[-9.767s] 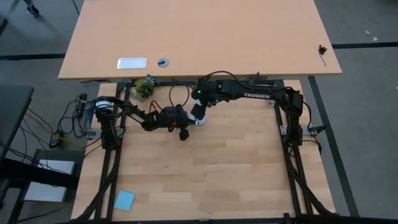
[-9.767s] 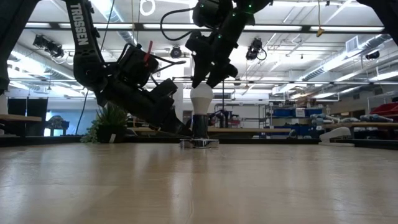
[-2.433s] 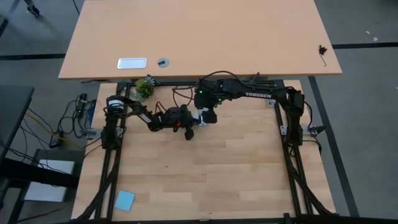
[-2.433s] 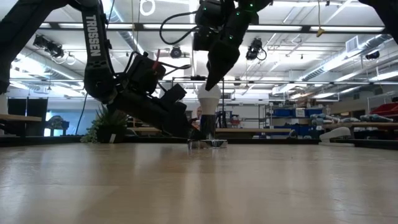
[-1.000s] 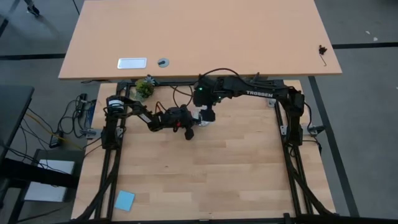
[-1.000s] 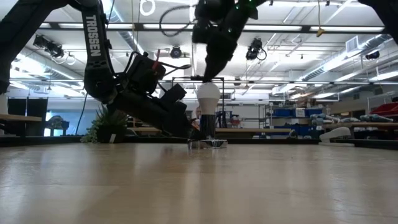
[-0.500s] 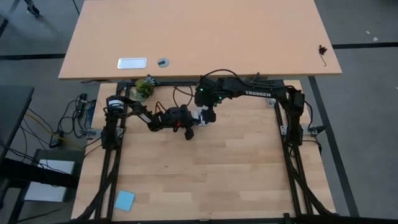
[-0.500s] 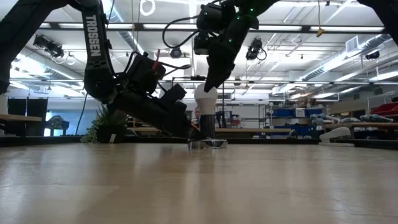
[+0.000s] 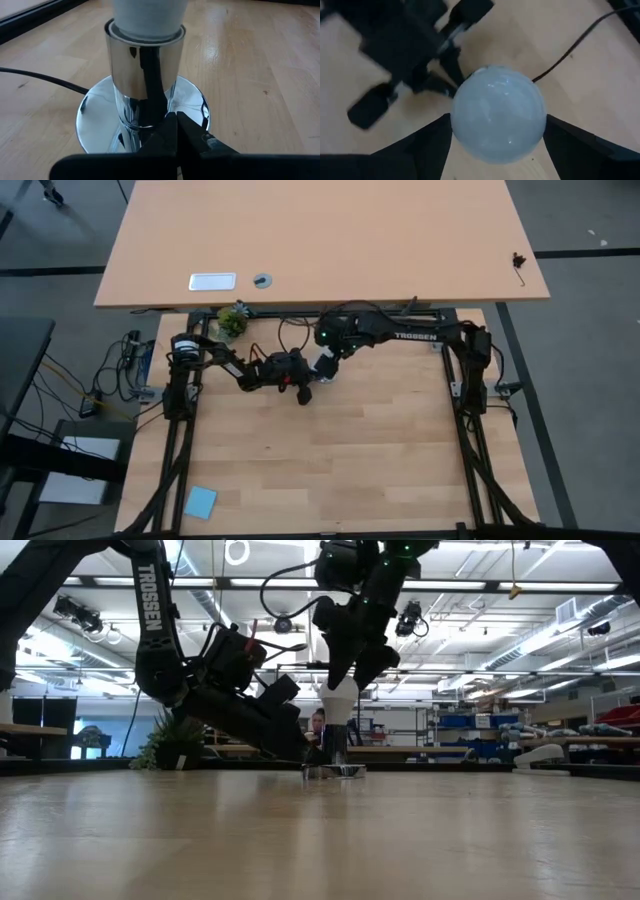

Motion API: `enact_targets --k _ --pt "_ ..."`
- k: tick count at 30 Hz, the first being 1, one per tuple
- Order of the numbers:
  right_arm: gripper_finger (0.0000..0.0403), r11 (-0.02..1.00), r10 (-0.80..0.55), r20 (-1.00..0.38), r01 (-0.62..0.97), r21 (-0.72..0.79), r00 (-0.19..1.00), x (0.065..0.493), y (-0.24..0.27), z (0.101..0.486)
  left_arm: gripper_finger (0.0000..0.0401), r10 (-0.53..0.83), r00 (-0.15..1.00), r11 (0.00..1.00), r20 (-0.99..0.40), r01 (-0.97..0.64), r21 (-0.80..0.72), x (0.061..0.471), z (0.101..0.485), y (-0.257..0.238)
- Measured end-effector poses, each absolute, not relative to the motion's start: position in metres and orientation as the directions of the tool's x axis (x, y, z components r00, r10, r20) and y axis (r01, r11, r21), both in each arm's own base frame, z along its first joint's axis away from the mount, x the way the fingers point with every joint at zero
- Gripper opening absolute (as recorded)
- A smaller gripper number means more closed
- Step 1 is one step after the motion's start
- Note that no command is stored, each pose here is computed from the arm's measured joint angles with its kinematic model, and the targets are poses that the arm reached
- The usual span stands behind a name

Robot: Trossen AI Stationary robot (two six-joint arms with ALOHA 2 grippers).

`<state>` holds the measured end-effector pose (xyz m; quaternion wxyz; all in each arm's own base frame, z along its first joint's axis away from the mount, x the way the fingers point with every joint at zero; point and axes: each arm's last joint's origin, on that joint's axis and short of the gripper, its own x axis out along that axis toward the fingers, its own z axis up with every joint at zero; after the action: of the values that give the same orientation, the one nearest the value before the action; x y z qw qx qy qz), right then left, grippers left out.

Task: Screw lightbulb
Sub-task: Insert the lightbulb into the lamp

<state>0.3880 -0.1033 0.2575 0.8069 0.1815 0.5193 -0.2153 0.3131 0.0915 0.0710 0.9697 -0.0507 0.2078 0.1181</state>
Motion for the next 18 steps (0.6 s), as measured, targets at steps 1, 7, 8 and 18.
enact_targets --k 1,7,8,18 --pt "0.0311 0.855 -0.16 -0.919 0.516 0.053 0.359 0.389 -0.102 0.258 0.0001 0.208 0.886 0.967 -0.415 -0.25 -0.049 0.313 0.071 0.091" --pt "0.0336 0.941 -0.19 -0.892 0.335 -0.046 0.41 0.394 -0.101 0.286 0.0001 0.211 0.885 0.966 -0.415 -0.253 -0.049 0.313 0.071 0.092" --pt "0.0339 0.957 -0.193 -0.889 0.278 -0.078 0.415 0.394 -0.101 0.29 0.0001 0.211 0.885 0.966 -0.415 -0.253 -0.049 0.313 0.071 0.092" --pt "0.0334 0.98 -0.135 -0.884 -0.073 -0.186 0.448 0.394 -0.113 0.284 0.0001 0.21 0.885 0.967 -0.415 -0.252 -0.049 0.313 0.071 0.092"
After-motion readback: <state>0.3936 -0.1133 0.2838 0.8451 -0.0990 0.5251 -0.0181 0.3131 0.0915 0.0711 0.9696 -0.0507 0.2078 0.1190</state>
